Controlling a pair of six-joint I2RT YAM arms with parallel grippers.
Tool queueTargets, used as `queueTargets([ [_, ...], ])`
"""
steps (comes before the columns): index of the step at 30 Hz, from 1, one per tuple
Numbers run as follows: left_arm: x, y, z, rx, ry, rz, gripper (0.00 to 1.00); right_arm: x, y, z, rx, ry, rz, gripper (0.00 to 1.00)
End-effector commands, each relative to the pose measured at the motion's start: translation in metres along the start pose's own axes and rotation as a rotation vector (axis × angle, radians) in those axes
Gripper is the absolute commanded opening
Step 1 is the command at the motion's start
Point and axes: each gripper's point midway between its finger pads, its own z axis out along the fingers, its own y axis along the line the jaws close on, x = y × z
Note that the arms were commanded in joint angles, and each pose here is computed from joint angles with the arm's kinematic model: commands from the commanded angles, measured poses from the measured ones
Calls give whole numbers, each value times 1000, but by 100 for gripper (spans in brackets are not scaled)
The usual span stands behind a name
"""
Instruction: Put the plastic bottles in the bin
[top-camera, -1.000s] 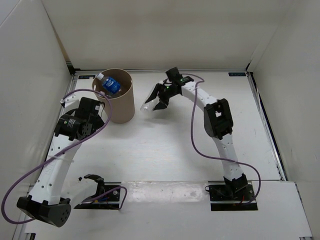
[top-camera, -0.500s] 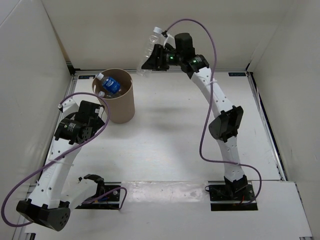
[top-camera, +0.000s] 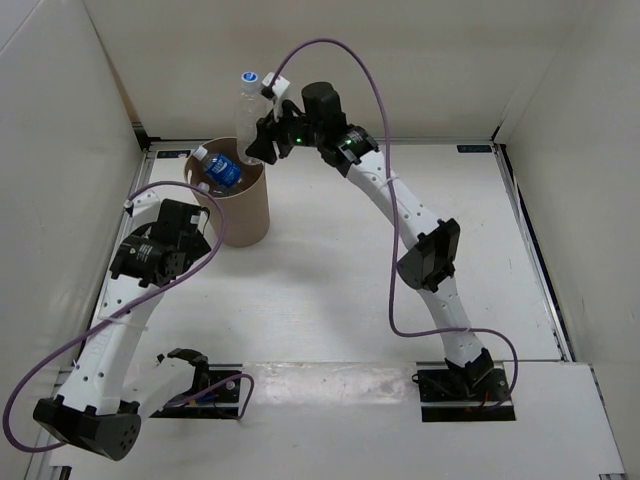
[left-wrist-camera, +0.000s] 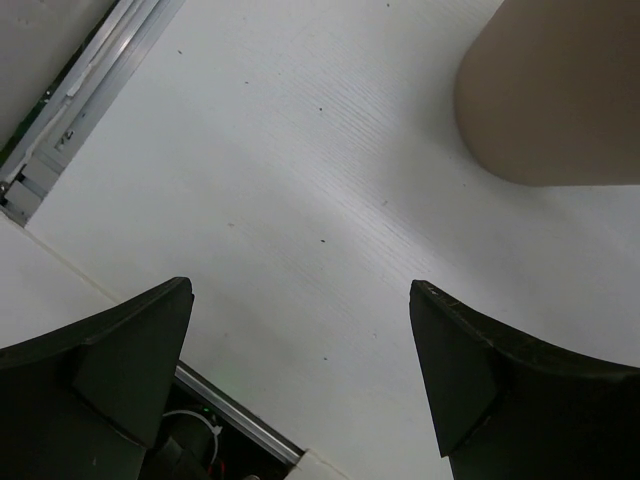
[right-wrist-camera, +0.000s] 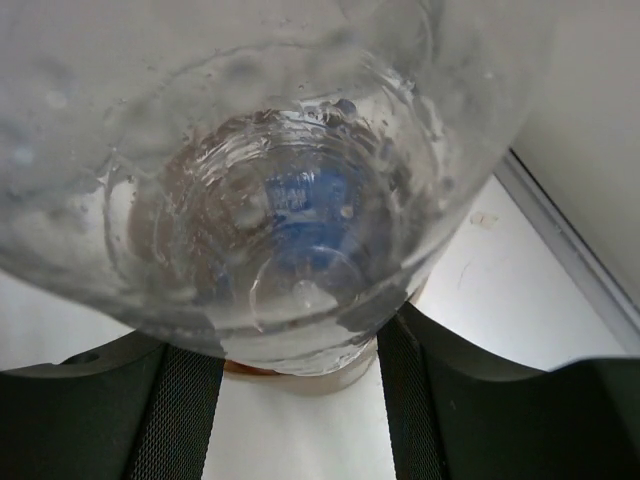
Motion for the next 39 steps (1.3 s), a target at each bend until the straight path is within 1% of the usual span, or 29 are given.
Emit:
queueTargets([
  [1, -13, -8, -2, 40, -36, 70, 100, -36, 15, 15, 8, -119, -186, 0],
  [5, -19, -13, -4, 50, -62, 146, 100, -20, 28, 32, -14, -95, -192, 0],
  [7, -18, -12, -5, 47, -65, 169, 100, -19, 30, 36, -12, -99, -196, 0],
  [8, -18, -12, -7, 53, -69, 172, 100, -18, 32, 38, -14, -99, -198, 18],
  [9, -16, -10, -6, 47, -67, 172, 100, -16, 32, 39, -11, -94, -202, 47],
  [10, -16, -9, -6, 41, -73, 164, 100, -20, 30, 37, -1, -101, -205, 90],
  [14, -16, -3, -8, 36, -91, 135, 100, -31, 13, 25, 61, -114, -195, 90],
  [15, -17, -2, -8, 34, -99, 127, 100, -42, 10, 17, 76, -130, -200, 90],
  [20, -20, -4, -8, 35, -110, 103, 100, -51, -2, -3, 100, -127, -193, 90],
  [21, -20, -5, -7, 34, -110, 101, 100, -58, -10, -14, 119, -136, -181, 90],
  [24, -23, -8, -7, 35, -116, 87, 100, -57, -25, -31, 148, -116, -138, 90],
  [25, -24, -8, -5, 27, -116, 83, 100, -66, -25, -41, 156, -131, -111, 90],
  [26, -24, -8, -4, 21, -116, 72, 100, -66, -33, -48, 173, -126, -90, 90],
  [27, -25, -9, -3, 22, -115, 59, 100, -62, -44, -56, 194, -112, -59, 90],
  [28, -25, -6, -1, 12, -108, 42, 100, -66, -55, -69, 217, -122, 11, 90],
  [30, -23, -4, 2, 8, -99, 12, 100, -48, -65, -79, 240, -67, 114, 90],
  [31, -27, 0, 4, -4, -106, -22, 100, -45, -85, -96, 282, -61, 150, 90],
  [33, -24, 2, 9, -2, -93, -47, 100, -14, -90, -107, 283, 32, 220, 90],
  [34, -27, 2, 12, 4, -100, -72, 100, 11, -108, -117, 330, 87, 252, 90],
  [35, -28, 3, 10, 17, -108, -96, 100, 23, -117, -127, 390, 135, 228, 90],
  [36, -19, 0, 17, 42, -69, -101, 100, 53, -121, -135, 417, 225, 263, 90],
  [37, -28, -3, 15, 79, -108, -152, 100, 75, -127, -149, 474, 306, 289, 90],
  [38, -23, -5, 21, 89, -94, -159, 100, 86, -132, -159, 500, 346, 311, 90],
  [39, -18, -5, 24, 98, -90, -162, 100, 114, -124, -174, 511, 451, 378, 90],
])
